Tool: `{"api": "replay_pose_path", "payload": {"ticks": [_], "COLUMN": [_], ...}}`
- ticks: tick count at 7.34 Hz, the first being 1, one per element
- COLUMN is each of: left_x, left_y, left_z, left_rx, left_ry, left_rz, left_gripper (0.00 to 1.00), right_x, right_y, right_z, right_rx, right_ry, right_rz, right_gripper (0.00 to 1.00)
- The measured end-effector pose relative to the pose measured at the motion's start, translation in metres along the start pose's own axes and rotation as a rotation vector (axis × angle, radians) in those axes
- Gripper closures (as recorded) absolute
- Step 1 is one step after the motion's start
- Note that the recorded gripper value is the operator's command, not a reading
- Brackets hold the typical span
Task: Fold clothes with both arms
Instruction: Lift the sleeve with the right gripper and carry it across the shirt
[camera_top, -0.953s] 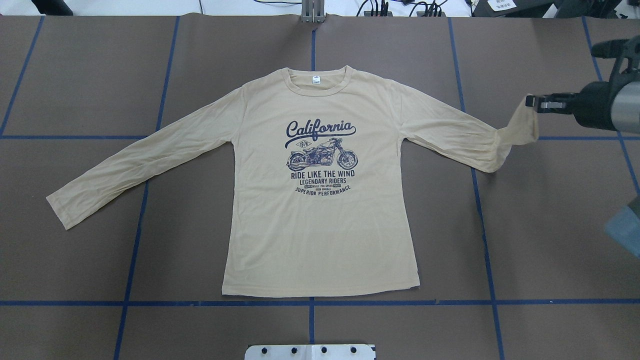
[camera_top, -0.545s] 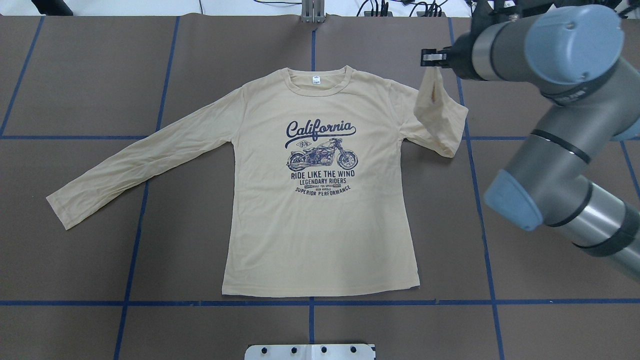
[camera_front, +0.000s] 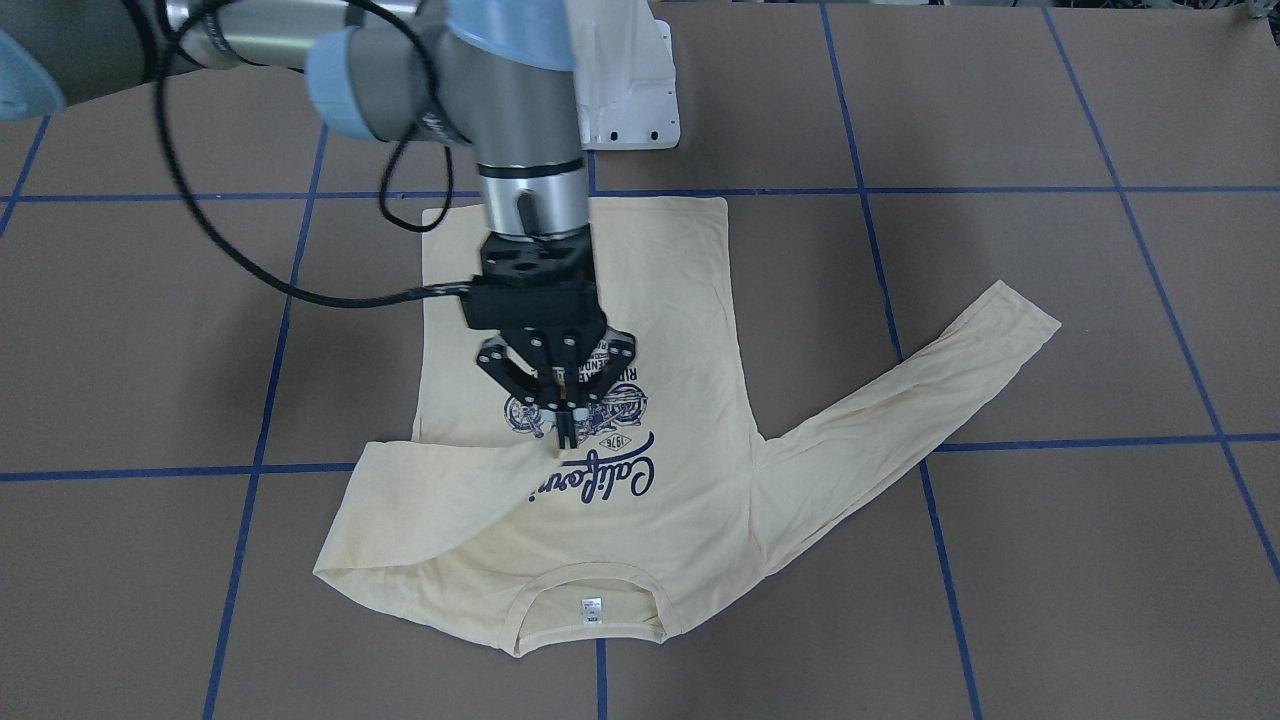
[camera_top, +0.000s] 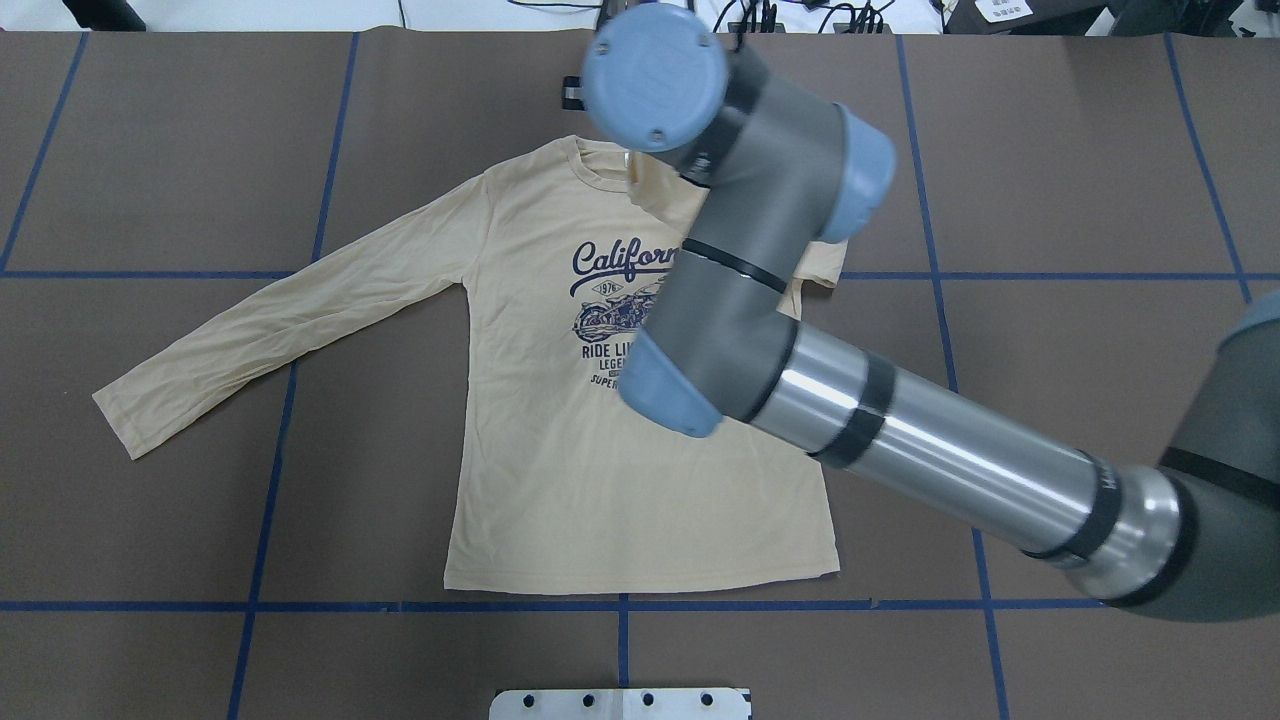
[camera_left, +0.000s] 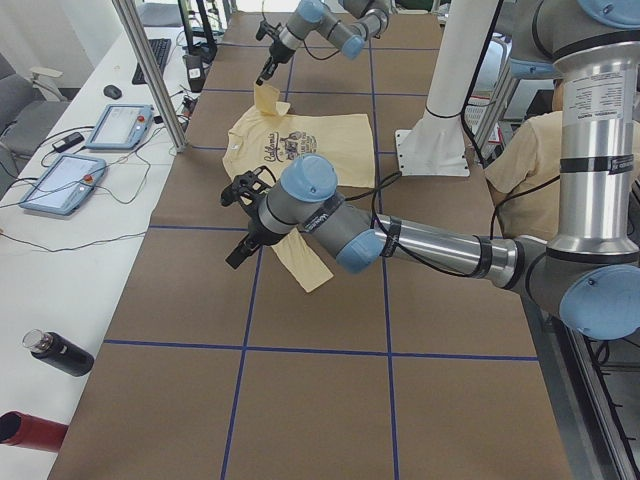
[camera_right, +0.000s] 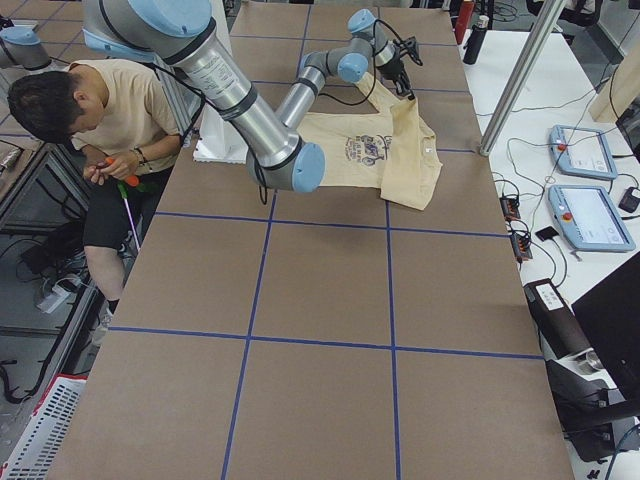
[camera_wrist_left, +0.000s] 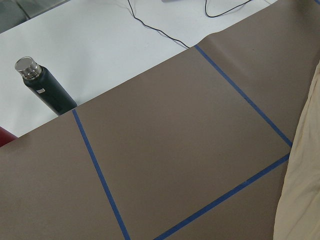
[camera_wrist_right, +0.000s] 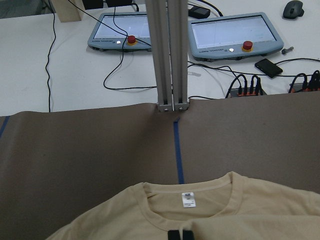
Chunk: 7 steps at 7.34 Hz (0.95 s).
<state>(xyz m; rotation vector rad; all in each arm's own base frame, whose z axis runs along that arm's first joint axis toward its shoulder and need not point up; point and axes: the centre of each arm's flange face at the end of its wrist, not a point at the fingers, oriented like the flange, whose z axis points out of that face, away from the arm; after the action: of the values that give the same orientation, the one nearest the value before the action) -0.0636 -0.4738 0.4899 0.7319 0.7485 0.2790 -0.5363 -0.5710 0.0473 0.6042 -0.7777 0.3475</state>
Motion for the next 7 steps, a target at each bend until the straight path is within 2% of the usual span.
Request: {"api": "replay_pose_path", "payload": {"ticks": [1, 3, 4, 5, 7], "left_x": [-0.002, -0.004, -0.005, -0.005, -0.005], "left_y": [0.002, 0.004, 0.005, 0.005, 0.005], "left_z": [0.002, 0.004, 0.005, 0.005, 0.005], "left_rx": [-0.005, -0.009, -0.011, -0.011, -0.011], "left_ry": [-0.001, -0.001, -0.002, -0.002, -0.003], "left_rz": [-0.005, -0.010, -0.011, -0.011, -0.012], "left_gripper": [0.00, 0.00, 0.00, 0.00, 0.00], "right_x": [-0.059, -0.117, -0.137, -0.152, -0.179], "right_y": [0.008, 0.040, 0.055, 0.063, 0.062], "right_z": [0.009, 0.024, 0.030, 0.029, 0.023], "right_rx": [-0.011, -0.028, -0.033, -0.038, -0.052], "right_ry": [0.032, 0.043, 0.044, 0.041, 0.054], "right_rz": [0.020, 0.009, -0.002, 0.009, 0.082], "right_gripper": [1.00, 1.00, 0.45, 0.06, 0.03]}}
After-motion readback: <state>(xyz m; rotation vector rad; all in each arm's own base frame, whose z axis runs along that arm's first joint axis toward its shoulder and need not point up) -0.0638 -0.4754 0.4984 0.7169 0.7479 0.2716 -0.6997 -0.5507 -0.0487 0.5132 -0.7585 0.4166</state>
